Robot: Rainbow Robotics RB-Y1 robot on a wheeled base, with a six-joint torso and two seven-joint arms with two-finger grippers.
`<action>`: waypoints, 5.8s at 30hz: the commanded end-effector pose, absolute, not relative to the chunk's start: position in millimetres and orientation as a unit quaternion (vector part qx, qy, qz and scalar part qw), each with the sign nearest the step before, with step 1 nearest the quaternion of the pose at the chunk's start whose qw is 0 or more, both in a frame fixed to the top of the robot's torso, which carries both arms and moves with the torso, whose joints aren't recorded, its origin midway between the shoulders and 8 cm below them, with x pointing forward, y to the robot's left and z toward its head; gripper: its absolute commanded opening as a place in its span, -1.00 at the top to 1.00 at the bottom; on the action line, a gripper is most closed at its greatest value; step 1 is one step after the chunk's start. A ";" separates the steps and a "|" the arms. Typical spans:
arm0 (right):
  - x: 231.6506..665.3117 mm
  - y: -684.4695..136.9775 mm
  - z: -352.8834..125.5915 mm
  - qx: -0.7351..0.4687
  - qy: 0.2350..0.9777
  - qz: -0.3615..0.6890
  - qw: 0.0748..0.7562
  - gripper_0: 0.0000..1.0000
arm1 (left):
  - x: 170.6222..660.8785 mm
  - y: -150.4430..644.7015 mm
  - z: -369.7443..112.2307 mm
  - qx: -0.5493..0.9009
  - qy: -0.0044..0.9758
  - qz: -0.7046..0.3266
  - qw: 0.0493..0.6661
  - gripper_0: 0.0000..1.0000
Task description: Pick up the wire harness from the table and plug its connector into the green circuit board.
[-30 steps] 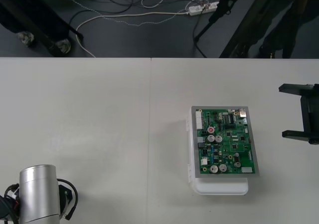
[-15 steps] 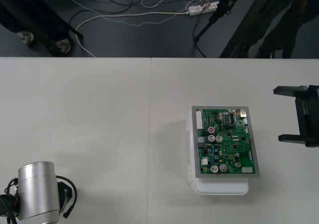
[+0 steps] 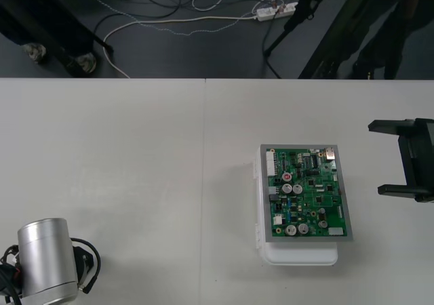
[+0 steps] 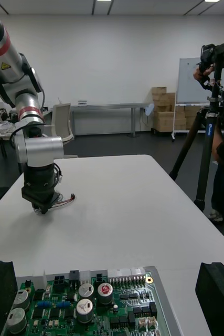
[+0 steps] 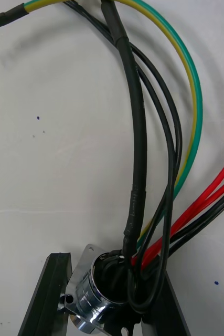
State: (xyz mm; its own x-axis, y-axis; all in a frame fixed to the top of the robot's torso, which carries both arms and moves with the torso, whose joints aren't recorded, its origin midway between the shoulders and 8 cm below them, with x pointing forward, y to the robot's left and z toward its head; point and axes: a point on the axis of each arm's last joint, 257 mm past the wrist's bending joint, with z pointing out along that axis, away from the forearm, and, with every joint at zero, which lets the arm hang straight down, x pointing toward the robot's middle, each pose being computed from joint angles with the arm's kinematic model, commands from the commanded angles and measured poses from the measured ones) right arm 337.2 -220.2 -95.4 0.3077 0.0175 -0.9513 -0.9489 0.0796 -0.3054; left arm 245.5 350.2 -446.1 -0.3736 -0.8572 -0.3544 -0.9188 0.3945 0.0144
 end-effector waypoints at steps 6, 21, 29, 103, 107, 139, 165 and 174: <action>329.2 -205.8 -85.4 -0.545 0.415 0.431 0.587 -1.00 | 253.8 360.5 -442.5 -0.536 0.826 0.093 0.147 1.00; 327.5 -203.8 -86.0 -0.546 0.415 0.435 0.583 -1.00 | 257.5 359.3 -405.0 -0.569 0.806 0.092 0.136 1.00; 327.5 -203.8 -86.0 -0.546 0.415 0.435 0.583 -1.00 | 258.0 353.0 -373.3 -0.589 0.795 0.084 0.117 1.00; 328.2 -205.3 -91.9 -0.554 0.424 0.428 0.574 -1.00 | 367.5 249.7 -30.4 -0.888 -0.169 -0.250 -0.346 1.00; 328.8 -206.5 -91.7 -0.554 0.426 0.427 0.574 -1.00 | 362.6 239.4 -18.8 -0.868 -0.218 -0.217 -0.389 1.00; 330.8 -211.8 -87.3 -0.552 0.435 0.426 0.570 -1.00 | 363.7 166.3 1.9 -0.649 -0.413 0.208 -0.604 1.00; 333.0 -215.9 -81.5 -0.546 0.444 0.429 0.567 -1.00 | 285.4 83.7 -59.6 -0.514 -0.469 0.529 -0.487 1.00; 332.9 -216.1 -84.7 -0.547 0.449 0.428 0.562 -1.00 | 268.3 56.2 -77.9 -0.463 -0.510 0.603 -0.403 1.00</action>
